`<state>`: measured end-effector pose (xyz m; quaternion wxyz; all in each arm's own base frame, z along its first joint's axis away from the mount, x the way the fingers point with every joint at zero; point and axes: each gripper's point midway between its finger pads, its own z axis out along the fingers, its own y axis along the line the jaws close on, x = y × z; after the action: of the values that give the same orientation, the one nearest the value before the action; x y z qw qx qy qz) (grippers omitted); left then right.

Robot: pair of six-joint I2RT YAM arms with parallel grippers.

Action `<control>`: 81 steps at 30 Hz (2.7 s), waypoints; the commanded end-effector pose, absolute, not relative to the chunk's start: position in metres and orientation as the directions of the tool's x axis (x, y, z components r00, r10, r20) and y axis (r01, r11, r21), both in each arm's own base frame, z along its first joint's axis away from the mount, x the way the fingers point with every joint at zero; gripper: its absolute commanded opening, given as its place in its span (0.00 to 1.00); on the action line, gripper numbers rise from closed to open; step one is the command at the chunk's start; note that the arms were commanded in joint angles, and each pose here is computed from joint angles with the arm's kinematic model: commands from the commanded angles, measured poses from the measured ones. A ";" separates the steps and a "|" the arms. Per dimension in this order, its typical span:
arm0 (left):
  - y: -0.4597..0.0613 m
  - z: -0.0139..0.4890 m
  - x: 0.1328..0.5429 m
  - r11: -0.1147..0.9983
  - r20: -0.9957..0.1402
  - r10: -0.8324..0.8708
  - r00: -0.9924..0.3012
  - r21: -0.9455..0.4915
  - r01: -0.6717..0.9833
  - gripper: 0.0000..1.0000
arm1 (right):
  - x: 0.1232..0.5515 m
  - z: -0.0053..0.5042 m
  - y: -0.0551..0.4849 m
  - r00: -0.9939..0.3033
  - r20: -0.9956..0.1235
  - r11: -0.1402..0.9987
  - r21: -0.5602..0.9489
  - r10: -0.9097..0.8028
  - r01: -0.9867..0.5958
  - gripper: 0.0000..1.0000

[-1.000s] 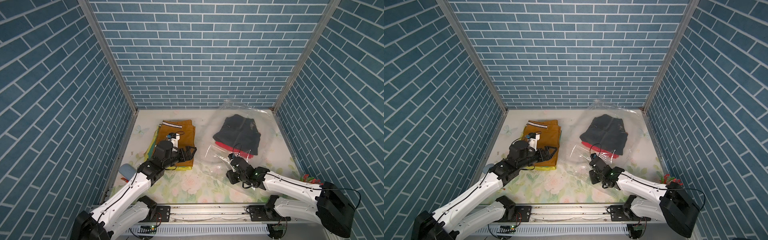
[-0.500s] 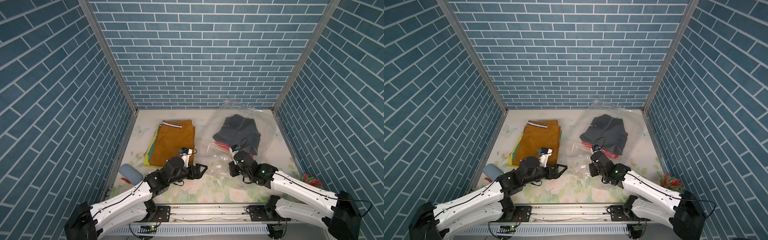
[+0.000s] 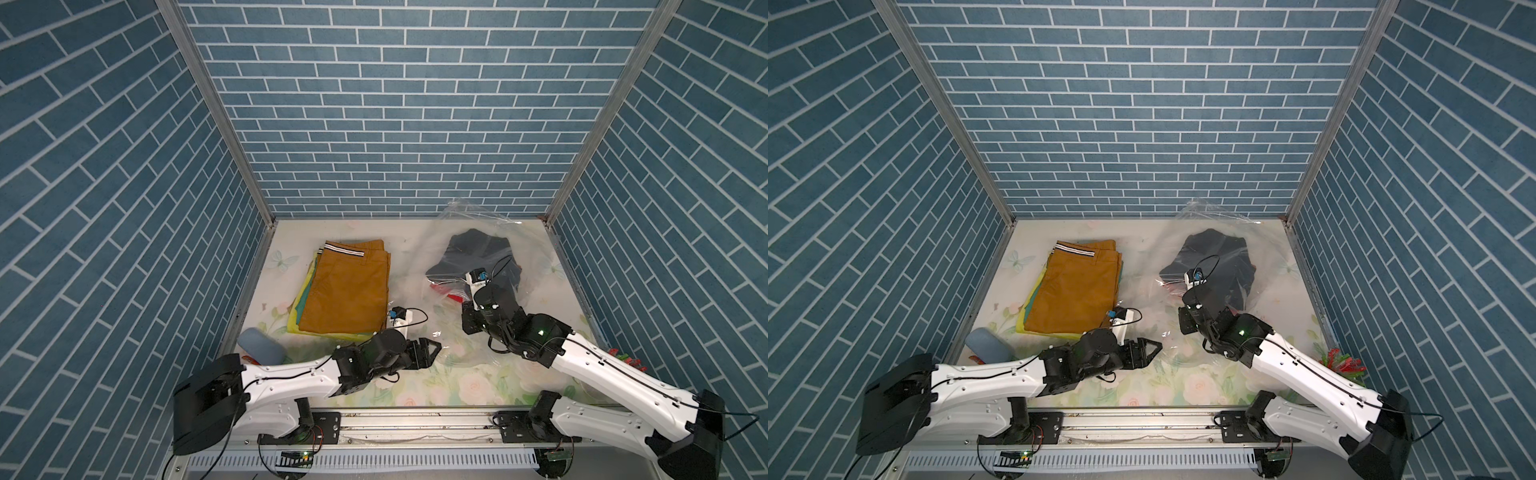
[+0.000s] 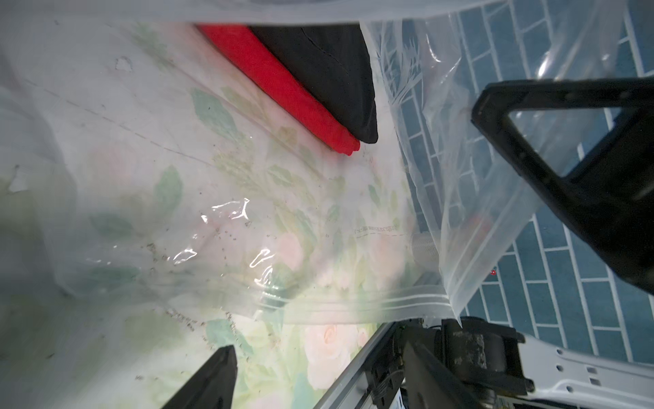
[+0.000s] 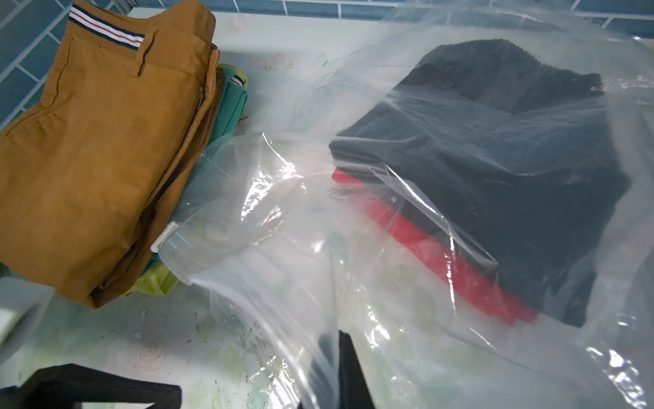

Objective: Take the trousers out of the vacuum bag
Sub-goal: Take out the trousers from the vacuum bag.

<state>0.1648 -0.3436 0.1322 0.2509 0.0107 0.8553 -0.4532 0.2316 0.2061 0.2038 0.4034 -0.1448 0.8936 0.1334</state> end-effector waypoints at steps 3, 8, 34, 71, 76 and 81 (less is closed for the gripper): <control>-0.384 0.164 0.181 0.535 -0.446 -0.321 -0.835 -0.814 0.228 0.72 | 0.236 0.235 0.203 -0.578 -0.803 0.922 0.101 -0.146 -0.373 0.00; -0.418 0.148 0.181 0.517 -0.417 -0.302 -0.857 -0.827 0.220 0.65 | 0.240 0.245 0.207 -0.562 -0.815 0.921 0.100 -0.141 -0.376 0.00; -0.491 0.111 0.249 0.518 -0.401 -0.294 -0.867 -0.830 0.208 0.61 | 0.222 0.283 0.223 -0.503 -0.858 0.838 0.196 -0.104 -0.509 0.00; -0.451 0.078 0.381 0.605 -0.417 -0.486 -0.768 -0.795 0.049 0.69 | 0.215 0.278 0.215 -0.503 -0.858 0.835 0.194 -0.110 -0.514 0.00; -0.459 0.081 0.385 0.566 -0.386 -0.506 -0.771 -0.824 0.041 0.65 | 0.216 0.274 0.216 -0.510 -0.852 0.837 0.191 -0.118 -0.512 0.00; -0.461 0.086 0.388 0.544 -0.379 -0.518 -0.767 -0.838 0.046 0.60 | 0.216 0.270 0.215 -0.513 -0.850 0.840 0.185 -0.124 -0.510 0.00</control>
<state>0.3782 -0.4577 0.0750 0.3033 -0.1375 0.8354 -0.4372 0.2178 0.2140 0.2676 0.4503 -0.1794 0.8496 0.2081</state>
